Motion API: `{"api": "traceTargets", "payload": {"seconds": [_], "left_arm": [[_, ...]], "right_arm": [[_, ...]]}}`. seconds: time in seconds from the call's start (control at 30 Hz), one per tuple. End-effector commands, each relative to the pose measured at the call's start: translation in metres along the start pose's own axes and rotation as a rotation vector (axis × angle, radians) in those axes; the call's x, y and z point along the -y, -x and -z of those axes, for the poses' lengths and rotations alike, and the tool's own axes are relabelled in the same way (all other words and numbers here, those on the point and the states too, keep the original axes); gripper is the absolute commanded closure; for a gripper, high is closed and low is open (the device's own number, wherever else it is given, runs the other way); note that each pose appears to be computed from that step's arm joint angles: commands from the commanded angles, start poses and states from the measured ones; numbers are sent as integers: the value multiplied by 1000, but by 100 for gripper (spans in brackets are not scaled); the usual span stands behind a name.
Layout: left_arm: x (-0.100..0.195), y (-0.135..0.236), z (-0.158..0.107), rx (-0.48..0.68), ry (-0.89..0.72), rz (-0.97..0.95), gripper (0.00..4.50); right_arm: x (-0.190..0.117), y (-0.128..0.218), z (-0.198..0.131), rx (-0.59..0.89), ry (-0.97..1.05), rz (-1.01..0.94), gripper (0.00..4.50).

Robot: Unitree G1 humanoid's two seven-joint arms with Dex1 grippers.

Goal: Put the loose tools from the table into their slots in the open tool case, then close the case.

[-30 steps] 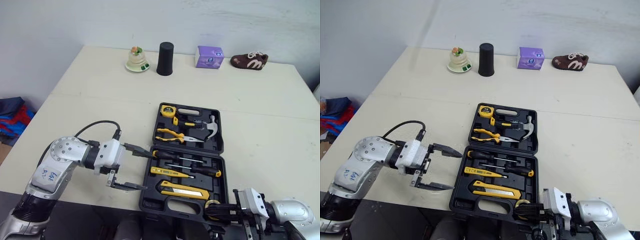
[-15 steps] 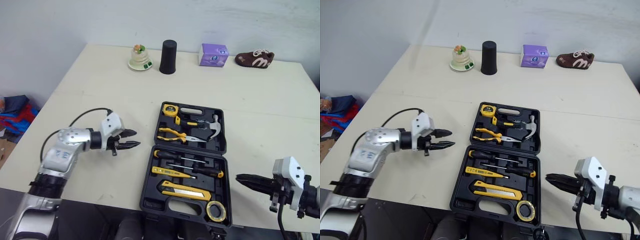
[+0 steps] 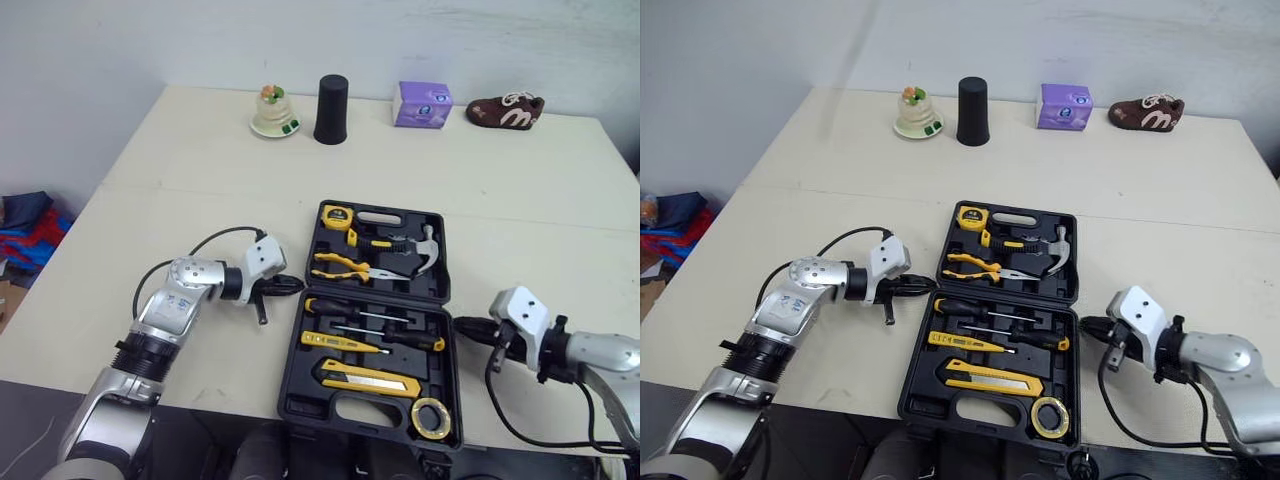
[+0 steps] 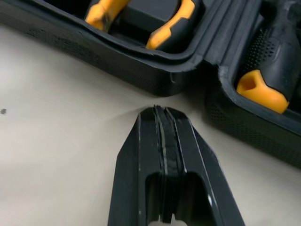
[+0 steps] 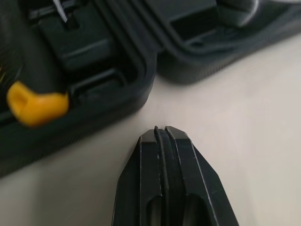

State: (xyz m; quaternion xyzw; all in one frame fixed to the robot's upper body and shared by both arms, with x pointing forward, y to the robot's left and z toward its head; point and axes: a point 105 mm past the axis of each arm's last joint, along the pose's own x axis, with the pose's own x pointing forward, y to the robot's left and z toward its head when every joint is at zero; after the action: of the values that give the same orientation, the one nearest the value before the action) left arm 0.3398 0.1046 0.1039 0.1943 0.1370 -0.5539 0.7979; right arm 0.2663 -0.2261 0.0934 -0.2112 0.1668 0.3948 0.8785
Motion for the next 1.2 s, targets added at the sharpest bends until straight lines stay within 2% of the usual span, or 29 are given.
{"api": "traceTargets", "payload": {"seconds": [0.03,0.13,0.27,0.53,0.7,0.77,0.83,0.87,0.93,0.97,1.03,1.07,1.13,1.2], "left_arm": [[6,-2,-8,25,-21,12,447],[11,-3,-10,41,-15,27,447],[-1,-4,-23,93,-20,-41,447],[-11,-15,-23,65,-2,-46,447],[-34,0,-16,12,-12,-173,447],[-43,11,-16,18,15,-225,385],[-41,21,-19,41,19,-200,332],[-42,29,-24,66,28,-203,275],[-49,43,-33,116,55,-227,187],[-54,52,-42,163,90,-246,137],[-66,68,-55,171,138,-301,47],[-68,72,-60,157,155,-309,2],[-69,71,-69,72,261,-298,2],[-64,66,-82,51,331,-255,2]], "right_arm": [[2,-4,-16,52,18,-10,450],[4,-10,-25,72,46,-19,450],[13,-16,-31,77,61,-2,450],[38,-24,-30,53,73,43,450],[42,-15,-23,14,25,30,450],[45,-7,-24,15,3,48,383],[49,0,-24,16,-18,79,324],[57,8,-26,21,-67,135,262],[71,20,-31,33,-196,238,165],[76,27,-35,32,-276,265,106],[76,35,-46,18,-398,248,12],[75,37,-50,0,-462,235,0],[70,37,-68,-7,-573,169,0],[66,34,-77,-46,-633,137,0]]}}
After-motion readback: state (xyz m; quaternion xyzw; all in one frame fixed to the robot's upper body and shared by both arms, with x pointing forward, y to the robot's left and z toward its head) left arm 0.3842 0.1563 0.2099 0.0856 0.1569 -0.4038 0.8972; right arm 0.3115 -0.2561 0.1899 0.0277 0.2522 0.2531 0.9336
